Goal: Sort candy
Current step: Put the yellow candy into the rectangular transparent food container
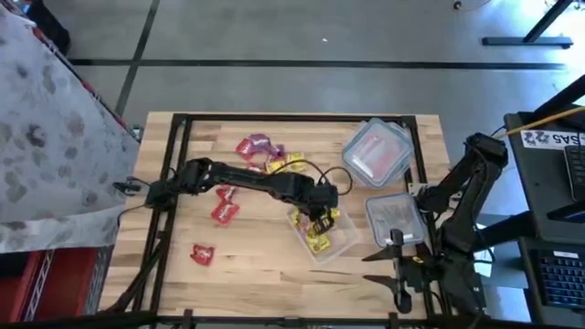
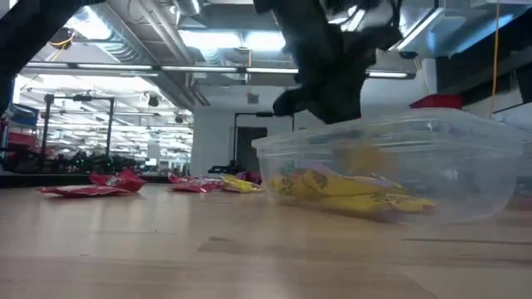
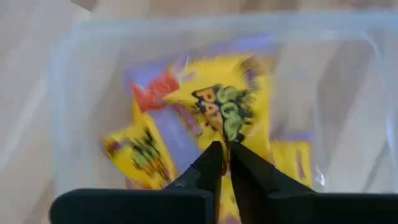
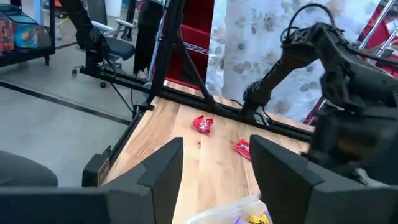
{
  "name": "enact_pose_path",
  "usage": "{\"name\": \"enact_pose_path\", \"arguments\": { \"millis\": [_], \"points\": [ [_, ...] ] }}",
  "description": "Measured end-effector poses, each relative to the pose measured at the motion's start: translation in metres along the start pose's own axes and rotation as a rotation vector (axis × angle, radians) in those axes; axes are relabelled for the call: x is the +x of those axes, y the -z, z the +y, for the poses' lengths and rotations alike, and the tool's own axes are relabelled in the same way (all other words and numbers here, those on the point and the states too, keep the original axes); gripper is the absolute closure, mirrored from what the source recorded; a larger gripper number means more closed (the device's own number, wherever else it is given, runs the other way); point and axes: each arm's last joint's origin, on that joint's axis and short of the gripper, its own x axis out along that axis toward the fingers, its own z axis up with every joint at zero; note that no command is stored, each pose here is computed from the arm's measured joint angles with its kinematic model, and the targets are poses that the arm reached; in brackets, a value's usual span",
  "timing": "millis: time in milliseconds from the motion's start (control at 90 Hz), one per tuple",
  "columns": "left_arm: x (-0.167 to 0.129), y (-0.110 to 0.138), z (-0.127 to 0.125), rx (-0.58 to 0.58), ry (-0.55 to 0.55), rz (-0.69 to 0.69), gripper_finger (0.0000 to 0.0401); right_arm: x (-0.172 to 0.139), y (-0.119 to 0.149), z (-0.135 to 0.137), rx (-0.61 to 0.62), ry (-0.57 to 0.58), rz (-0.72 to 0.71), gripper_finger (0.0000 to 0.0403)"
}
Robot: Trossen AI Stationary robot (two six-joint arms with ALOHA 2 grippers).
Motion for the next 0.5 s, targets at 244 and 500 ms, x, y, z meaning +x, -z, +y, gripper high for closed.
{"name": "enact_pose_path", "arguments": {
  "millis": [244, 500],
  "points": [
    [0.0, -0.007, 0.017, -0.012, -0.05, 0.004, 0.0337, 0.0, 0.004, 0.001, 0.02, -0.015, 0.02, 0.0231],
    [-0.073, -0.014, 0.03, 0.077, -0.102, 0.025, 0.0345, 0.0, 0.007, 0.002, 0.025, -0.025, 0.036, 0.0231]
  ]
}}
